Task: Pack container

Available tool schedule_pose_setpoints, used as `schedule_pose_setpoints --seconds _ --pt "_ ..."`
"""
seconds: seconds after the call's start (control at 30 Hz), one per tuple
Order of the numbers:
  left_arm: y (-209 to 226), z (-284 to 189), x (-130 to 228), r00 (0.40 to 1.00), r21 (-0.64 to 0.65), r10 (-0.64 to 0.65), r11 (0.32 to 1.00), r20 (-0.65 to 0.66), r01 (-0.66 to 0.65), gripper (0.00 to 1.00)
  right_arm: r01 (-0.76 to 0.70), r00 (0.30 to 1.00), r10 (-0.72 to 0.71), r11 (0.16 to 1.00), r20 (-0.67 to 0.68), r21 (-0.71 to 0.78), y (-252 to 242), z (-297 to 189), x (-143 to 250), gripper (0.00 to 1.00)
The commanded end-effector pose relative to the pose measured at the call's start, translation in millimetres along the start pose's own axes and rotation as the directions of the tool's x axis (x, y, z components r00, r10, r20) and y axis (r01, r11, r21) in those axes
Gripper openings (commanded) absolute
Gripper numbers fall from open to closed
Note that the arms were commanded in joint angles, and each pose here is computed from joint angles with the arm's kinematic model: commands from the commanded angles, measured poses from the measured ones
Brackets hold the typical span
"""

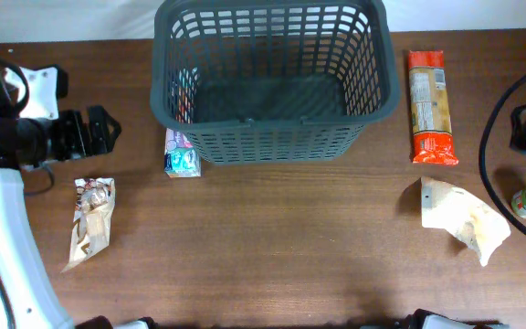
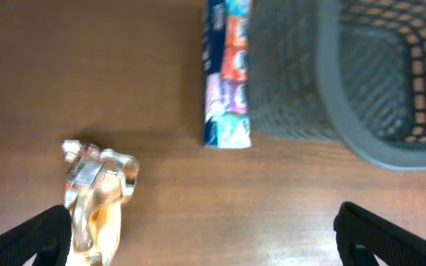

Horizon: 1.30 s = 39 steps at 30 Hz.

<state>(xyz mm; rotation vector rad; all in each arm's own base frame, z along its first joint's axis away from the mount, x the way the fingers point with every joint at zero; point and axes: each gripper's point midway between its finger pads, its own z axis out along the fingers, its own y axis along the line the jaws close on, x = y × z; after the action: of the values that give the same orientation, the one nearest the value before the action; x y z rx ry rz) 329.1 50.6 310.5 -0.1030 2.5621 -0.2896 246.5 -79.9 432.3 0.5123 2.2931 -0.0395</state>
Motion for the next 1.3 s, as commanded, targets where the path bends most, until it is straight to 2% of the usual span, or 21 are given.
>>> schedule_pose_setpoints --seconds 0.0,0.3,0.43,0.67,0.97,1.13,1.27 --pt "-5 14 -9 0.998 0.079 0.062 0.995 0.005 -0.063 0.99 -0.002 1.000 0.002 1.000 -0.008 -0.009 1 0 3 0.99" --pt "23 76 -3 0.988 0.101 -0.002 0.995 -0.152 0.017 0.99 -0.002 1.000 0.002 1.000 -0.008 -0.010 1 0 3 0.99" --pt "39 94 7 0.975 0.053 -0.021 0.998 -0.223 0.033 0.99 -0.002 1.000 0.002 1.000 -0.008 -0.009 1 0 3 0.99" --pt "53 110 14 0.964 0.005 -0.034 0.999 -0.262 0.036 0.99 -0.002 1.000 0.002 1.000 -0.009 -0.009 1 0 3 0.99" --pt "57 140 53 0.930 0.007 -0.087 0.995 -0.357 0.095 0.99 -0.004 0.999 0.004 1.000 -0.034 -0.006 1 10 1 0.99" --pt "45 152 66 0.916 0.026 -0.059 0.997 -0.396 0.076 0.99 -0.004 0.999 0.004 1.000 -0.035 -0.006 1 10 1 0.99" --pt "36 160 70 0.907 -0.006 0.003 1.000 -0.421 -0.006 0.99 -0.004 0.999 0.004 1.000 -0.035 -0.006 1 10 1 0.99"
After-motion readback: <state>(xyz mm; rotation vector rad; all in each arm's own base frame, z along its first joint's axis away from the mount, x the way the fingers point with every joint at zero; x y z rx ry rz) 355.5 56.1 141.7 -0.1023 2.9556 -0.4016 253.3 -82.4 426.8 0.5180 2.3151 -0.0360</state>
